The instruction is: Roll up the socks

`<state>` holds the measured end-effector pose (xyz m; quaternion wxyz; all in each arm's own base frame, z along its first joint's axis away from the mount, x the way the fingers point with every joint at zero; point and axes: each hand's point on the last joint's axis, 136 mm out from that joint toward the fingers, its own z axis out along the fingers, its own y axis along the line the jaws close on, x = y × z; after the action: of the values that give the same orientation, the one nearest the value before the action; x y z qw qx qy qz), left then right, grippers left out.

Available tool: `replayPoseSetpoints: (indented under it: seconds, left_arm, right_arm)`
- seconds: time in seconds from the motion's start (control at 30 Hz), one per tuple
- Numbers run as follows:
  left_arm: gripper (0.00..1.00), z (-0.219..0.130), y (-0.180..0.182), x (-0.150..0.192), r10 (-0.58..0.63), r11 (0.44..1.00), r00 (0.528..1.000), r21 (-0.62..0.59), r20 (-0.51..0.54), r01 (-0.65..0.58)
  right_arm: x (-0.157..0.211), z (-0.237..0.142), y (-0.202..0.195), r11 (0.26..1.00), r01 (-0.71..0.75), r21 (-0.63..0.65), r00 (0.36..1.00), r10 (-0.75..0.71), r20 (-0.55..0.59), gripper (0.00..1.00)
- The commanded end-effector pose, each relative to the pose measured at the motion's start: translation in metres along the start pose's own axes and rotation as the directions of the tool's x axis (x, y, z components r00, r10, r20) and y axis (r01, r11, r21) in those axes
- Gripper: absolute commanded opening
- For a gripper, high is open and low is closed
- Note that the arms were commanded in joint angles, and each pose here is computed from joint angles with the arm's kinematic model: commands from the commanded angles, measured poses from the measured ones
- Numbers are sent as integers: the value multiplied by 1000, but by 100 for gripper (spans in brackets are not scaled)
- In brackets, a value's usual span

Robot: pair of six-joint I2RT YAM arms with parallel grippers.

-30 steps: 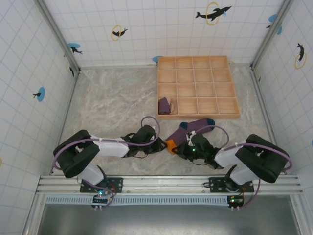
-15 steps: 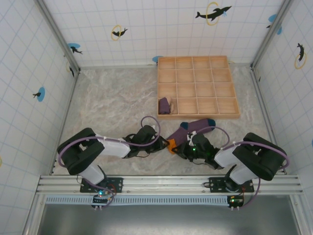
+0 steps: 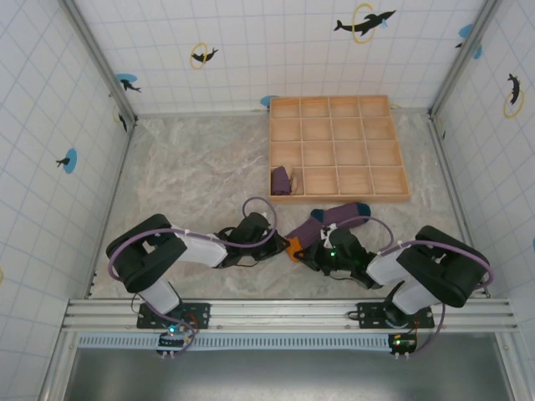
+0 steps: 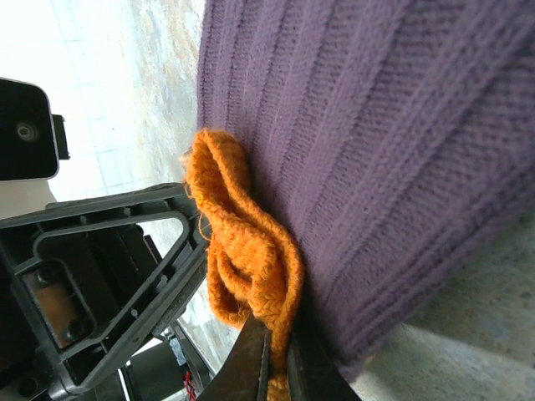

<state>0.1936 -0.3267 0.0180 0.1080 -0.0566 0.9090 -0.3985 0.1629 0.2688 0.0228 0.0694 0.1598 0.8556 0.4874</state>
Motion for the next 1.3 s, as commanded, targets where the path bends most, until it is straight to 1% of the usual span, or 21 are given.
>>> replayPoseSetpoints:
  seconds: [0.0,0.03,0.07,0.13,0.23,0.33,0.4,0.47,0.53,0.57,0.6,0.63,0.73,0.83,0.87,0.9,0.93,1.0,1.1,1.2,1.27]
  left_arm:
    - [9,1,52,15,-39,973,998,-230,-45,27]
    - [5,0,53,15,-36,969,998,-246,-46,23]
    - [1,-2,52,14,-35,966,998,-258,-44,23]
    - [0,-6,51,12,-29,960,999,-279,-43,16]
    - [0,-12,46,8,-16,954,999,-301,-41,3]
    - [0,-17,40,8,-18,952,998,-305,-56,0]
    - [0,-20,35,6,-25,951,998,-310,-65,4]
    - [0,-24,31,4,-34,947,997,-320,-72,10]
    - [0,-28,28,0,-44,945,996,-328,-77,16]
    - [0,-30,26,-2,-53,945,995,-327,-83,23]
    - [0,-31,25,-3,-63,947,994,-320,-87,32]
    - [0,-32,23,-4,-73,949,993,-314,-93,40]
    - [0,-33,22,-8,-95,948,989,-313,-110,57]
    - [0,-34,22,-11,-105,943,987,-327,-120,60]
    - [0,-35,23,-12,-109,941,986,-332,-123,63]
    - [0,-35,22,-13,-110,941,986,-334,-125,63]
    - [0,-36,22,-14,-110,939,986,-340,-127,61]
    - [0,-37,24,-15,-117,931,985,-361,-130,63]
    - [0,-35,23,-13,-138,935,978,-346,-157,77]
    - [0,-35,26,-11,-150,932,975,-353,-167,83]
    - [0,-35,28,-9,-153,930,974,-358,-169,84]
  right_arm:
    - [0,-3,-3,1000,11,0,1000,-11,-6,0]
    - [0,-3,-1,1000,30,2,1000,-30,-6,2]
    - [-1,-2,0,998,56,15,998,-56,-6,7]
    - [-5,-2,2,991,118,57,993,-118,-2,15]
    - [-12,-5,13,970,223,94,974,-225,13,31]
    - [-17,-8,24,936,332,117,942,-334,5,45]
    - [-20,-11,34,902,411,131,910,-415,4,53]
    - [-22,-15,44,865,483,135,873,-488,6,59]
    - [-25,-20,53,806,570,160,815,-580,16,65]
    - [-27,-23,56,767,615,185,777,-629,25,68]
    - [-29,-26,58,726,655,211,738,-674,29,69]
    - [-31,-28,59,693,685,227,706,-708,31,69]
    - [-30,-33,59,559,781,278,575,-818,26,69]
    - [-26,-33,59,391,861,326,410,-912,8,69]
    - [-23,-32,59,324,881,345,346,-938,-2,69]
    - [-19,-30,59,264,898,352,287,-958,-14,69]
    - [-15,-28,60,218,908,357,243,-970,-26,68]
    - [-3,-23,66,97,924,370,126,-990,-56,67]
    - [15,-14,71,-31,928,372,-5,-998,-68,65]
    - [27,-4,67,-118,925,361,-94,-992,-82,63]
    - [31,1,67,-168,910,379,-146,-985,-88,61]
